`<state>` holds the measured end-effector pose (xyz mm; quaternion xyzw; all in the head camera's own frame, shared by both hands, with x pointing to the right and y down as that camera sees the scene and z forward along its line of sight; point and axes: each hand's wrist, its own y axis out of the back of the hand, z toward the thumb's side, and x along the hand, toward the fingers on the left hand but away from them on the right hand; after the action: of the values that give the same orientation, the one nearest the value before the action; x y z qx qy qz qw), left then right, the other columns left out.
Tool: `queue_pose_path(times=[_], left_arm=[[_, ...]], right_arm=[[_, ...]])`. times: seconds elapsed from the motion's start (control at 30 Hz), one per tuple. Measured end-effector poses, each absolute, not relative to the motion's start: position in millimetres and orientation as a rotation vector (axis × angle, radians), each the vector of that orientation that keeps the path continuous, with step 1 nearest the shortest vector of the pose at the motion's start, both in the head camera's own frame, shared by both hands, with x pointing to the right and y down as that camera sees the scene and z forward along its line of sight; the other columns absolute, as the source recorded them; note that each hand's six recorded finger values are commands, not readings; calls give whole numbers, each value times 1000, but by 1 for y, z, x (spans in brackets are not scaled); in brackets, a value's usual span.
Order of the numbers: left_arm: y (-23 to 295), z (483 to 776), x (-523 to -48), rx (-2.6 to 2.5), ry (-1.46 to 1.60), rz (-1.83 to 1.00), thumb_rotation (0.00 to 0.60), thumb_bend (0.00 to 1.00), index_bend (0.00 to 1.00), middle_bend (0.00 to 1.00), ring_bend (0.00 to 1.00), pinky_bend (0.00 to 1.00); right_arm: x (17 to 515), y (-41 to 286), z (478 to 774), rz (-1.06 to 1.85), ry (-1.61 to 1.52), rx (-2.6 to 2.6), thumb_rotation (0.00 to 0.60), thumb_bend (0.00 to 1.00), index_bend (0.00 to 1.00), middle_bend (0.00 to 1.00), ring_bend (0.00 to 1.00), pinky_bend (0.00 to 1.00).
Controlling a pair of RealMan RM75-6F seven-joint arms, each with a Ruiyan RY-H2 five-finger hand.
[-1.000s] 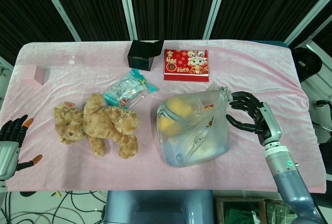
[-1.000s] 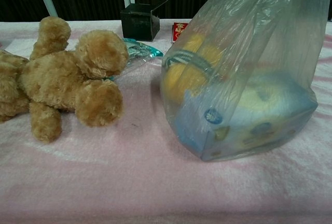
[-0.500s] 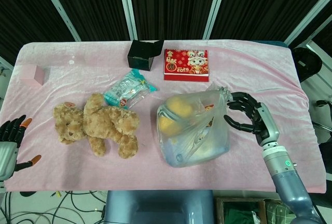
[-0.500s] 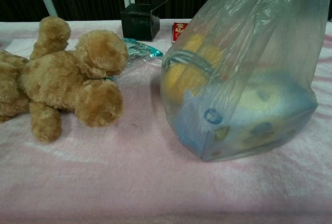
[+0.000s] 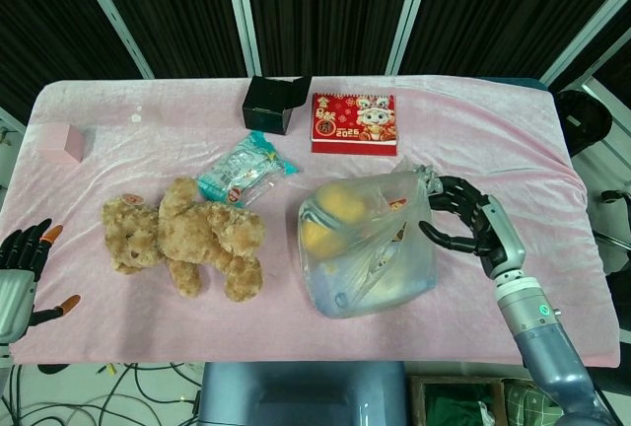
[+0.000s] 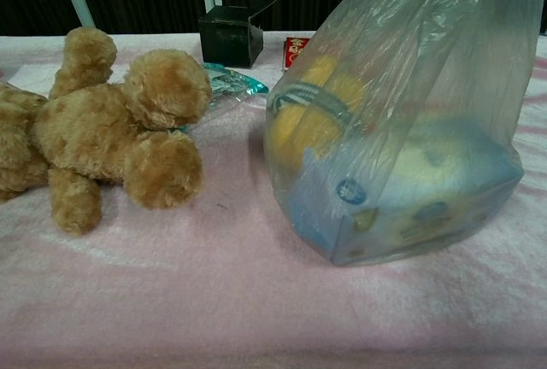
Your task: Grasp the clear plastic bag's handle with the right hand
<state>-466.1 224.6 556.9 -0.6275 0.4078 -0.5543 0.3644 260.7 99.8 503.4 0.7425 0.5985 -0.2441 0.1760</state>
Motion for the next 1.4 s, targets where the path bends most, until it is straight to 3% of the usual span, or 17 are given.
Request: queue_pose_path(times=[0.87, 1.4], left_arm=[[222, 559, -468, -1614, 1052, -1438, 600, 0, 0, 0, 0, 0], [221, 560, -469, -1612, 1056, -1442, 600, 0, 0, 0, 0, 0]], right_arm=[[219, 92, 510, -670, 1561, 2151, 600, 160, 332, 333, 307, 263], [192, 86, 505, -478, 1443, 1959, 600, 160, 340, 344, 320, 285]])
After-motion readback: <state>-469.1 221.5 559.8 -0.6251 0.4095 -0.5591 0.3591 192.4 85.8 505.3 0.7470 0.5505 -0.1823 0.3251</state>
